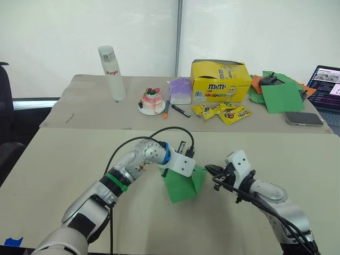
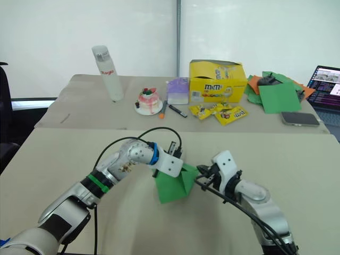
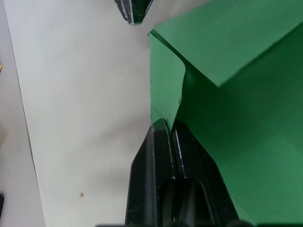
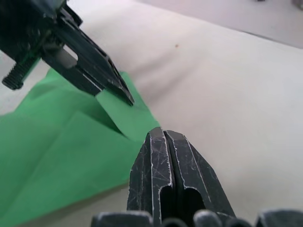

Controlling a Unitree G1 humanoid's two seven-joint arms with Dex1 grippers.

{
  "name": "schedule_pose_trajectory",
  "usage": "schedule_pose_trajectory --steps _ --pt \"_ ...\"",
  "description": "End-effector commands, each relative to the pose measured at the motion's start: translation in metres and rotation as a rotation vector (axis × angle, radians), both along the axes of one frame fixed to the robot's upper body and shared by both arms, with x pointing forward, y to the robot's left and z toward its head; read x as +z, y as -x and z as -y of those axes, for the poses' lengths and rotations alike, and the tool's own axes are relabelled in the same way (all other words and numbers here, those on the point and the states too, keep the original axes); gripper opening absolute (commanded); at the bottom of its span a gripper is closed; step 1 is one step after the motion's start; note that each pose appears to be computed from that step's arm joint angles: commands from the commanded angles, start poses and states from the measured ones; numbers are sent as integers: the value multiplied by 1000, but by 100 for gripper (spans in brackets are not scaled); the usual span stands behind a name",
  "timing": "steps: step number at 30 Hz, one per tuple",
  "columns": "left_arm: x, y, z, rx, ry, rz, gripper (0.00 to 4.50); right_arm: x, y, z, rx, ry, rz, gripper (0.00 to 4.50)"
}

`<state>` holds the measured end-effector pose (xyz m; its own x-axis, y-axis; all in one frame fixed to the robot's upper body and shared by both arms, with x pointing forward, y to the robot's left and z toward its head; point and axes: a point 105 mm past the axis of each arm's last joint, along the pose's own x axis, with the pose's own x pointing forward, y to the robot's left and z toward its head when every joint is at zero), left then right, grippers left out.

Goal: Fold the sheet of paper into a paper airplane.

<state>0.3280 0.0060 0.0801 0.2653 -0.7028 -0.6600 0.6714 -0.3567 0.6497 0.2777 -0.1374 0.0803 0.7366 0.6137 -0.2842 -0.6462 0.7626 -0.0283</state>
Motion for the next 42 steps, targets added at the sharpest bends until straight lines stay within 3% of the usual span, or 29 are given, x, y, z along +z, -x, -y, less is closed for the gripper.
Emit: schedule_pose_trajectory --steps 1,12,18,21,23,25,33,42 --pt "1 2 3 -8 -4 23 1 16 -4 -4 4 -26 55 0" --pt "3 6 3 12 41 -33 1 -14 -14 -16 -53 23 -39 0" --pt "21 12 -7 98 194 -215 183 -24 -12 -16 -56 50 -76 0" --pt "43 4 -25 253 388 -452 282 -25 -10 -16 -57 54 -83 0" --pt "58 -4 -37 344 517 -577 282 -26 -9 -15 -58 58 -84 0" --pt "62 -10 -46 387 556 -584 260 -26 -9 -15 -60 60 -85 0" --pt "45 -8 -25 457 612 -705 4 -26 -9 -22 -41 58 -83 0" --pt "-4 -1 -20 516 488 -710 4 -22 -11 -26 -49 56 -65 0"
